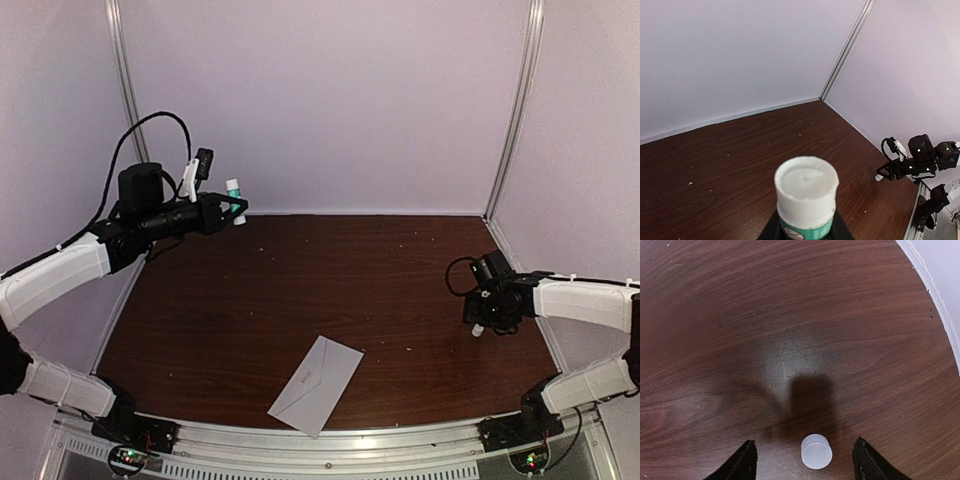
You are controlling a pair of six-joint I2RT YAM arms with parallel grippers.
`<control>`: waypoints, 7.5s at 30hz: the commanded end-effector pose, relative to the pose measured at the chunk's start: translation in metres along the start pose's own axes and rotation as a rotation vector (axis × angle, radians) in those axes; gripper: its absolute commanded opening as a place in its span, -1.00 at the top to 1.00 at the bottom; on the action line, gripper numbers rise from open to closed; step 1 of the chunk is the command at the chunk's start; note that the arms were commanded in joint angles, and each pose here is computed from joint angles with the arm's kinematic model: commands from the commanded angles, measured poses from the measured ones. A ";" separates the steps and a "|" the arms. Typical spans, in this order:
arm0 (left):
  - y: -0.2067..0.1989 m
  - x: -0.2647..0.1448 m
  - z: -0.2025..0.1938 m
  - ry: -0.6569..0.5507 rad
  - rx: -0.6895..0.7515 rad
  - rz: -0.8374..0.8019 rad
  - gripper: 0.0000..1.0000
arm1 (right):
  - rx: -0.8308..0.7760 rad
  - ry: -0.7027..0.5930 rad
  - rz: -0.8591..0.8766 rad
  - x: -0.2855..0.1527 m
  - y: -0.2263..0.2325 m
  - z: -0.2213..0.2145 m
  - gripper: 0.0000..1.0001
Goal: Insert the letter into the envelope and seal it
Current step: Pick up the solid glue cap from the center of the board, then close the solid glue cap on the solid glue.
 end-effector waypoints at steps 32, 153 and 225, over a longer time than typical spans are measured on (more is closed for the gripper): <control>-0.002 -0.001 0.006 -0.025 0.026 -0.007 1.00 | -0.017 0.065 -0.093 0.025 -0.014 -0.022 0.43; -0.188 0.031 -0.085 0.289 0.196 -0.908 1.00 | -0.685 0.305 1.510 -0.282 0.268 -0.075 0.83; -0.157 0.030 -0.046 0.088 0.286 -0.603 1.00 | -0.996 0.798 1.328 -0.269 0.262 -0.226 0.92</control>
Point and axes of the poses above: each gripper's point midway between its finger pads, its own x axis out along the fingers, its own y axis along the line the jaws close on, z = x × y, the point moved 4 cm from there along -x, back along the fingers, and after that the axes turned 8 degrees about x, right-handed, at the moved point
